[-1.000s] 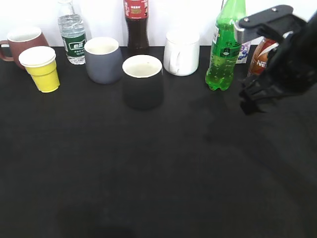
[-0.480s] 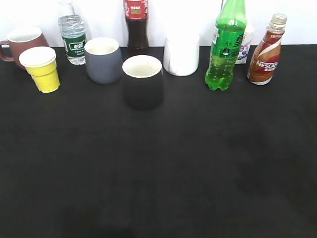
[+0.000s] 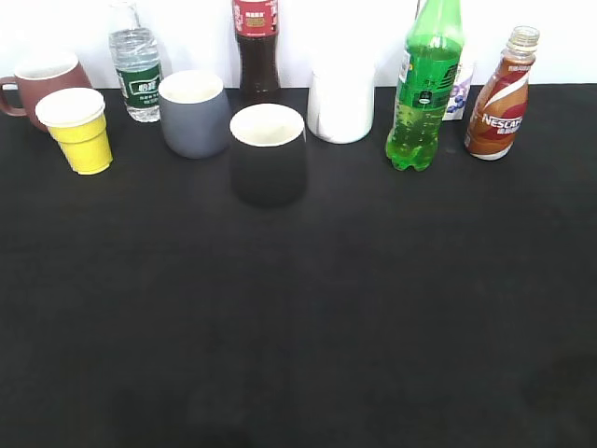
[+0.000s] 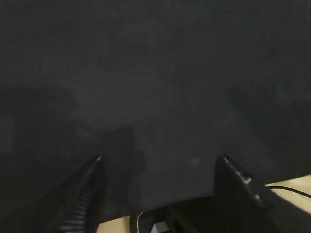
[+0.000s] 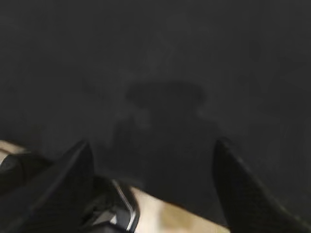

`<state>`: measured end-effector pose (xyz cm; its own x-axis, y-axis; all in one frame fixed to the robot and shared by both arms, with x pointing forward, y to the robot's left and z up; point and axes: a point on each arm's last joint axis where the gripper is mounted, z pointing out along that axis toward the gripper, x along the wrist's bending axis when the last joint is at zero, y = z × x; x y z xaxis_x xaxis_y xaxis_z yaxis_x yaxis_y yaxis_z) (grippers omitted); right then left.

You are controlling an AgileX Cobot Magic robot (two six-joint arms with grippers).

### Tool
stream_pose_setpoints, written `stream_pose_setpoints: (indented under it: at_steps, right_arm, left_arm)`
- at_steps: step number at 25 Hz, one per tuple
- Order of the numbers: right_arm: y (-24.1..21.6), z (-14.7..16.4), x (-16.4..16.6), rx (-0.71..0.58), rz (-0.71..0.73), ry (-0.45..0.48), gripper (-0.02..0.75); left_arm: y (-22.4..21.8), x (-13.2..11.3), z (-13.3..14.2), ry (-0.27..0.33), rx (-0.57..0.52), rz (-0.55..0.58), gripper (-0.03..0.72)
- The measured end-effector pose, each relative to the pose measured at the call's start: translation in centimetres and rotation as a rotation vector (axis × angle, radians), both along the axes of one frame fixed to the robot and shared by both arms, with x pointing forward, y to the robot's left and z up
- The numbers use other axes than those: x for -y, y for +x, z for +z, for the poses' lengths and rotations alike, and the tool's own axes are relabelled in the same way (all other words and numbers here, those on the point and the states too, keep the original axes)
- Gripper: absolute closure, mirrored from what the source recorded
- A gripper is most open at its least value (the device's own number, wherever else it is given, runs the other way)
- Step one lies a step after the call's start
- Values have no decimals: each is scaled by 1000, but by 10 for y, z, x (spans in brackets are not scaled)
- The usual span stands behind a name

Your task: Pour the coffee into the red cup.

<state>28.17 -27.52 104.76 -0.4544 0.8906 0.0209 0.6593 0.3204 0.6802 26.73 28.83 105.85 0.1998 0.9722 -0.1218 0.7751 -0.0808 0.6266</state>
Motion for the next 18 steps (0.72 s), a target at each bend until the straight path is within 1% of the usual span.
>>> stream_pose_setpoints:
  at_steps: [10, 12, 13, 17, 18]
  right_arm:
    - [0, -2, -1, -4, 1, 10, 156]
    - [0, -2, -1, -4, 1, 10, 159]
    - [0, -2, -1, -4, 1, 10, 162]
    - [-1, -1, 0, 11, -11, 20, 166]
    - [-4, 1, 5, 39, -69, 35, 167]
  left_arm:
    - [0, 0, 0, -1, 2, 0, 169]
    - [3, 1, 2, -11, 39, 2, 169]
    - [7, 2, 6, -28, 99, 6, 169]
    - [11, 2, 18, -75, 269, 24, 169]
    - [10, 0, 21, -83, 314, 58, 169]
